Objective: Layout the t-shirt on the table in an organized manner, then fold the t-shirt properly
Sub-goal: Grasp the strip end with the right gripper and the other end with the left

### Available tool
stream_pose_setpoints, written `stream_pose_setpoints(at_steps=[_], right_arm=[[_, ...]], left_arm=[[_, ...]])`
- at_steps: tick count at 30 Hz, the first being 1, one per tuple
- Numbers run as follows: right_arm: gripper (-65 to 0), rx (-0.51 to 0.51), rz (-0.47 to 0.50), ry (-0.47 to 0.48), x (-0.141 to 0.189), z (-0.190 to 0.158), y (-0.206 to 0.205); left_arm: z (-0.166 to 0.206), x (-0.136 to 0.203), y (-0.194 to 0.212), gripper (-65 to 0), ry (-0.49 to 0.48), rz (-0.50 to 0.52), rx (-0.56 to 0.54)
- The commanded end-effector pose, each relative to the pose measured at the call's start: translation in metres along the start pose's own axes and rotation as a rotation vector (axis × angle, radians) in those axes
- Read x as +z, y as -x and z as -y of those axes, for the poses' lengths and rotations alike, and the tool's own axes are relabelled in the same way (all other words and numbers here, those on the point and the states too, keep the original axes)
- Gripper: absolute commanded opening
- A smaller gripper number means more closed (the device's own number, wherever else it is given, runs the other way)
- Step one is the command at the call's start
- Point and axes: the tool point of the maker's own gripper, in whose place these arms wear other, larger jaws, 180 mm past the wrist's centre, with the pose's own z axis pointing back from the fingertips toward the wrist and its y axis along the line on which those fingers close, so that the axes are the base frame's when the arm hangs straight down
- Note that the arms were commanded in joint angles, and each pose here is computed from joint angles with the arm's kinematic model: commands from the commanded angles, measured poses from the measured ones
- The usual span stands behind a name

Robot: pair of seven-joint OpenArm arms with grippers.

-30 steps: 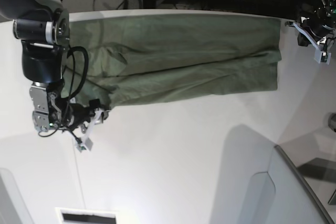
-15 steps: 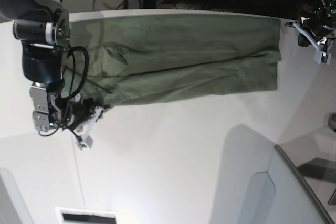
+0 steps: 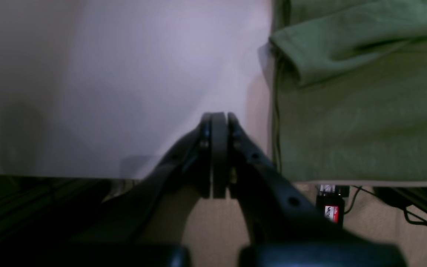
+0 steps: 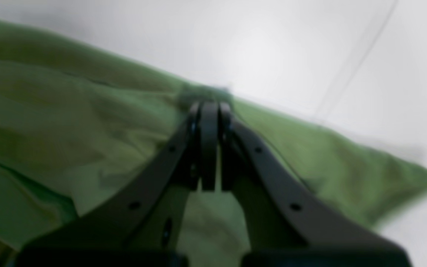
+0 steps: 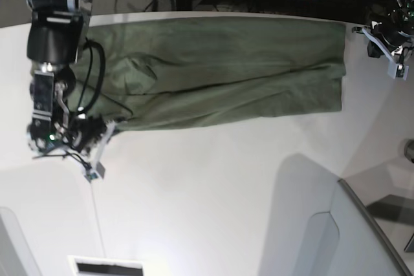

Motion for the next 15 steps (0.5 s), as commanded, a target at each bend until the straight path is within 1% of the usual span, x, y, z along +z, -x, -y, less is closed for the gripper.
stream_pose_setpoints(at_steps=[1,2,4,6,9,15], right_arm=[[-65.0,0.016,0.031,0.026,0.012,0.005,-0.009],[-65.0,0.027,0.031,0.047,0.02,0.006,-0.004],[-65.0,0.042,-0.001,0.076,0.032,0.004,0.013],[-65.0,0.049,-0.03,0.09,0.04,0.0,0.029],[-65.0,0.042,-0.054,0.071,0.044,-0.019,0.051],[-65.0,0.018,-0.1,0.022,0.04,-0.046,0.084]], left_arm=[[-0.008,0.004,-0.01,-65.0,-0.015,0.028,-0.017],[-0.008,0.004,-0.01,-65.0,-0.016,0.028,-0.018],[-0.008,0.004,-0.011,-65.0,-0.017,0.029,-0.019],[-0.009,0.002,-0.018,-65.0,-0.02,0.043,-0.017],[-0.009,-0.003,-0.015,-65.0,-0.011,0.034,0.004],[-0.009,-0.008,-0.023,-65.0,-0.006,0.05,0.021]])
